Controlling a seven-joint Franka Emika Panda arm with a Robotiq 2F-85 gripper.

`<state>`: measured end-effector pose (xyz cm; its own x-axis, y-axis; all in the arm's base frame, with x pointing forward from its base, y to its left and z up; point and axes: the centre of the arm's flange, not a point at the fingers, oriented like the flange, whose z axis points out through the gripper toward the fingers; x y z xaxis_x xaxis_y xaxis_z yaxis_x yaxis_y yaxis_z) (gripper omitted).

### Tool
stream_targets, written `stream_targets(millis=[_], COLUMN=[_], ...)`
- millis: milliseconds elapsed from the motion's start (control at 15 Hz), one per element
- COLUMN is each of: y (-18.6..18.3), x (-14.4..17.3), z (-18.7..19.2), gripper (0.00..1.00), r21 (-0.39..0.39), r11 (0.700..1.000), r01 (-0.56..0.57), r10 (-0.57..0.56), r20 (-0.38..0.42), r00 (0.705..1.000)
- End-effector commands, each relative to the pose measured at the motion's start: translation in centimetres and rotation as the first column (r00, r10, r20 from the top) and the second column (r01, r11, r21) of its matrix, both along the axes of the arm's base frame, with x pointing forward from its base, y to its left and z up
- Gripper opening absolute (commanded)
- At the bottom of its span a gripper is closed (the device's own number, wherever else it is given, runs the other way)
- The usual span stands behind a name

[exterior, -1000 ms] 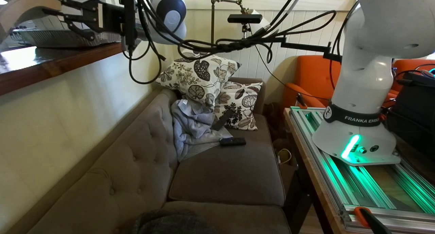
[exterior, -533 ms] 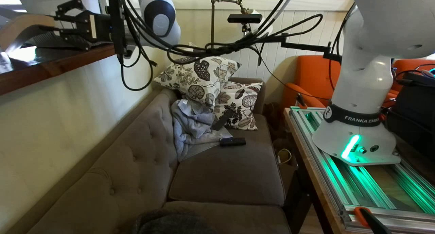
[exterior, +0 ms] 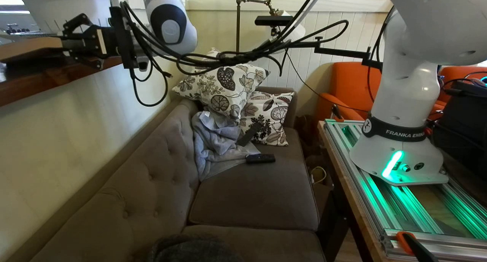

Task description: Put the book on the kitchen counter

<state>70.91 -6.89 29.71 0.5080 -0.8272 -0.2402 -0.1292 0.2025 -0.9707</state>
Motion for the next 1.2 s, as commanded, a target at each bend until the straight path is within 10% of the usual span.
stream_targets(millis=[0, 67, 600, 1133], y=[0.4, 0.7, 1.6, -3.9], x=[1.9, 1.9, -1.5, -10.9], z=[1.7, 2.0, 5.4, 14.9], gripper=[0.1, 0.49, 0.98, 1.0], r21=[-0.04, -0.056, -0.254, -0.513], r11=[0.999, 0.998, 0.967, 0.844], r01=[0.016, 0.03, -0.026, -0.155], r10=[-0.018, -0.033, -0.022, -0.052], r20=[-0.028, -0.047, -0.187, -0.367], r00=[0.999, 0.998, 0.982, 0.929])
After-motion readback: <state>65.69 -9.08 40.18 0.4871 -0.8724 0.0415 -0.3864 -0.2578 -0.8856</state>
